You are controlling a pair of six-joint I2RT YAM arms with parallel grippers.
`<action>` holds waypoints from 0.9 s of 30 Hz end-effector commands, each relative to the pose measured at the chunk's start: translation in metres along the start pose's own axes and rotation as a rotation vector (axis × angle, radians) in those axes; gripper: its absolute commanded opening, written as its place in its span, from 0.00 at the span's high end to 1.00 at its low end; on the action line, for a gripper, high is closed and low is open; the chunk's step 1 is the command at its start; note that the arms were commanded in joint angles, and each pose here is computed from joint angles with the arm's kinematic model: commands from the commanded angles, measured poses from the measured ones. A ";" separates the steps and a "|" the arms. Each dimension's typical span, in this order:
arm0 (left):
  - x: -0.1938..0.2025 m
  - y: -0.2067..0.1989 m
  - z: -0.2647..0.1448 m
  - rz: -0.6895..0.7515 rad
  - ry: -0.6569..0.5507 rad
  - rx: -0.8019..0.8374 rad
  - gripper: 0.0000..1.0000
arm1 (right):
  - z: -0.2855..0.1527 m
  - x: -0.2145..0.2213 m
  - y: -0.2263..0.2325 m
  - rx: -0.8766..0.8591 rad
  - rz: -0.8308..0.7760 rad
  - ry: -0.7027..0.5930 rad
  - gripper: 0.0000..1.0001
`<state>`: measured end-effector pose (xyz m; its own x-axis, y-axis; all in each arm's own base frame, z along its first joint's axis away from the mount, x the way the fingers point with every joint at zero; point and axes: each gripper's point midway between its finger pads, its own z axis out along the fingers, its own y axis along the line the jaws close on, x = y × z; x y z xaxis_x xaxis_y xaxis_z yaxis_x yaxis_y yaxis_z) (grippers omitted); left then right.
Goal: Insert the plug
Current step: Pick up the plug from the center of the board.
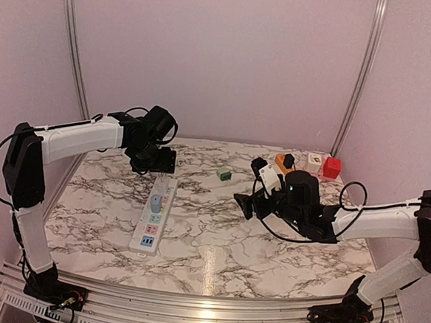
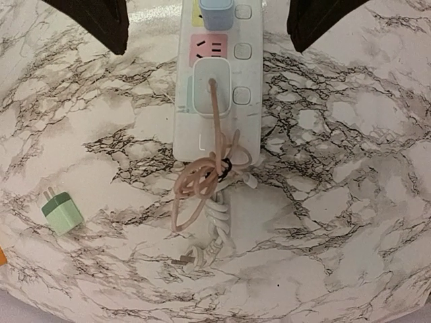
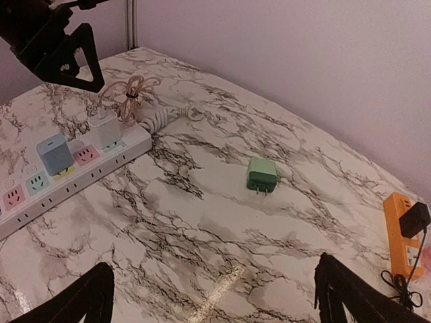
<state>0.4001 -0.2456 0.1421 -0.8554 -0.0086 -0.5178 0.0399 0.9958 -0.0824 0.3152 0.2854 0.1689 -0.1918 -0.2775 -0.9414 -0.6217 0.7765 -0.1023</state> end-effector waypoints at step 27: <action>0.010 0.007 -0.060 -0.046 -0.042 0.093 0.01 | 0.183 0.004 -0.062 -0.078 0.042 0.252 0.07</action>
<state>0.3691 -0.2342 0.1789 -0.8381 -0.0535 -0.5428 0.0474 0.9843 -0.1702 0.4824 0.3241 0.1068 -0.4314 -0.3654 -0.8248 -0.6247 0.7807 -0.0191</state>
